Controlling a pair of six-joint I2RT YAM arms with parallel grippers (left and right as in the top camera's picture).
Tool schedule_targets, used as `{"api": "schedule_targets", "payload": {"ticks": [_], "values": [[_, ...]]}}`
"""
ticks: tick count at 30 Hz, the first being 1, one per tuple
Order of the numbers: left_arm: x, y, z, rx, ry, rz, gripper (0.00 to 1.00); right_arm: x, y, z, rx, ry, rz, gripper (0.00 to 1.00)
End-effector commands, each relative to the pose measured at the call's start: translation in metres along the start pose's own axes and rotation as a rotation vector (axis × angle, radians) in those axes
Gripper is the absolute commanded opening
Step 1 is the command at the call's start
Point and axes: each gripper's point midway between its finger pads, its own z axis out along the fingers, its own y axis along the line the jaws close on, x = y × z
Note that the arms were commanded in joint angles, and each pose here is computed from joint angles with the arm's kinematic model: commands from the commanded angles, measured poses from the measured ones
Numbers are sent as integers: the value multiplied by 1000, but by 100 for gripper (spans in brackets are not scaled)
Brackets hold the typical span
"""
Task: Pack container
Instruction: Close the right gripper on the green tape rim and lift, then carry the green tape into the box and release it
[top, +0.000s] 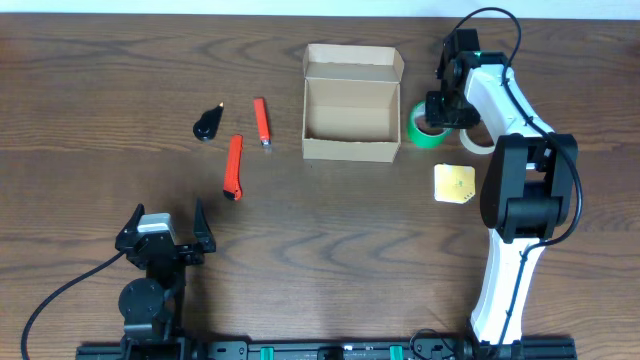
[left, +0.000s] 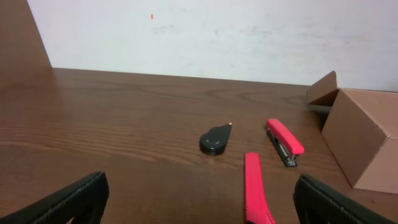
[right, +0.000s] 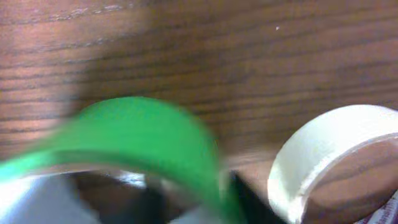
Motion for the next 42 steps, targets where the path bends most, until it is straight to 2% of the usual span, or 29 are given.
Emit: {"api": "schedule_targets", "payload": {"ticks": [1,9,13,22,27,32,35,37,42], "values": [[17,2,1,-13,54,10,96,5,-1,7,23,17,-8,1],[17,2,1,-13,54,10,96,1,-6,2,54,-1,-2,1],[17,2,1,-13,54,10,96,-6,-5,-21,38,-32,1,1],[17,2,1,-13,54,10,96,-36,-11,-142,3,-296,43,1],[17,2,1,-13,54,10,96,-30,-7,-206,-51,-410,40,1],[17,2,1,-13,54,10,96,-12,24,-244,-147,-449,-43,1],[17,2,1,-13,54,10,96,-3,62,-253,-231,-458,-211,1],[17,2,1,-13,54,10,96,2,84,-251,-265,-452,-302,1],[17,2,1,-13,54,10,96,-1,128,-238,-289,-462,-386,1]]}}
